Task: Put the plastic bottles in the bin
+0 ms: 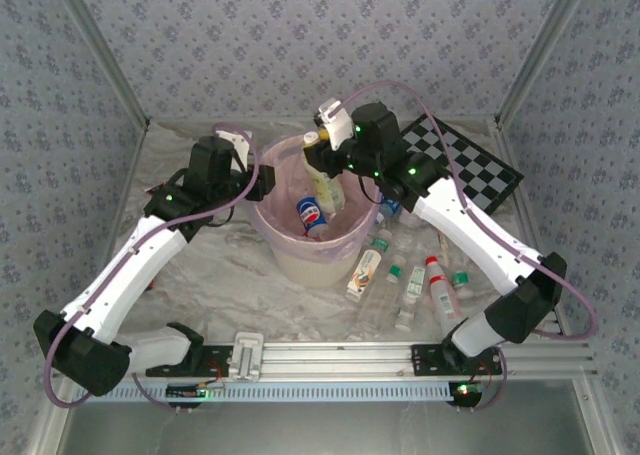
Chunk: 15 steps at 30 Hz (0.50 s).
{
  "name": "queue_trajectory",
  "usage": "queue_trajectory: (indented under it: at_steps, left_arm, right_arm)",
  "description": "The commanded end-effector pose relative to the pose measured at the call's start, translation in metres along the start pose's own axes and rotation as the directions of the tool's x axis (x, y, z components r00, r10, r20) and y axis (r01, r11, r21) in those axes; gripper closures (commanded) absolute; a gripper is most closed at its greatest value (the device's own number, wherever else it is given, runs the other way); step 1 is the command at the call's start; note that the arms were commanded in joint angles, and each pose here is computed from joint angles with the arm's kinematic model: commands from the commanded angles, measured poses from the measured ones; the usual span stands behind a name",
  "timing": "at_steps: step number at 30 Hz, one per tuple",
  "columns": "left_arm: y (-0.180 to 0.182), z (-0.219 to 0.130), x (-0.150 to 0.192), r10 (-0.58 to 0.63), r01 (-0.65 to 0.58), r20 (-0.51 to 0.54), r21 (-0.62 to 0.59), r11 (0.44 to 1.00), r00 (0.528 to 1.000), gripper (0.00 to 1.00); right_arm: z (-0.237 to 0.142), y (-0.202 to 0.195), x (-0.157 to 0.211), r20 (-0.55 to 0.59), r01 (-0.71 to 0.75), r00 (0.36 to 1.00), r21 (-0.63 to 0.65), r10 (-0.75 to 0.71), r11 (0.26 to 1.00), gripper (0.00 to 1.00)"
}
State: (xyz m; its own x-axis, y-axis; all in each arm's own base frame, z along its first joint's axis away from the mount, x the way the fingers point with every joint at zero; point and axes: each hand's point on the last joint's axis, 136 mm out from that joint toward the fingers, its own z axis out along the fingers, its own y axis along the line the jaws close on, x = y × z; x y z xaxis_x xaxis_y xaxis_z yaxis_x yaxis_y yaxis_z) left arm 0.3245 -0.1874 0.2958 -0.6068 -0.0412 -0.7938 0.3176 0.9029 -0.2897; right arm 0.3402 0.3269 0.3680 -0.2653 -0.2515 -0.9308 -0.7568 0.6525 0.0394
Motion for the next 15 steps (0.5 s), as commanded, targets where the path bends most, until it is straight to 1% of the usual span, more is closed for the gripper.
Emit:
queue_trajectory:
  at_steps: [1, 5, 9, 11, 15]
  left_arm:
    - [0.0, 0.007, 0.01, 0.002, -0.002, -0.035, -0.008, 1.0, 0.999, 0.59]
    - [0.001, 0.005, 0.008, 0.005, -0.006, -0.026, -0.015, 1.0, 1.0, 0.59]
    - [0.0, 0.003, 0.005, 0.007, -0.008, -0.018, -0.011, 1.0, 1.0, 0.6]
    - [0.0, 0.003, 0.004, 0.008, -0.008, -0.014, -0.011, 1.0, 1.0, 0.6]
    - [-0.001, 0.002, 0.001, 0.014, -0.015, -0.01, -0.01, 1.0, 1.0, 0.61]
  right_arm:
    - [-0.011, 0.057, 0.043, -0.229, -0.196, 0.962, -0.211, 0.147, 0.957, 1.0]
    - [-0.033, 0.069, 0.013, -0.171, -0.217, 0.97, -0.28, 0.174, 0.935, 1.0]
    - [-0.039, 0.074, 0.007, -0.16, -0.235, 0.968, -0.304, 0.194, 0.923, 1.0]
    - [-0.033, 0.067, 0.014, -0.175, -0.237, 0.965, -0.262, 0.196, 0.936, 1.0]
    - [-0.012, 0.047, 0.053, -0.28, -0.24, 0.94, -0.141, 0.193, 0.961, 1.0]
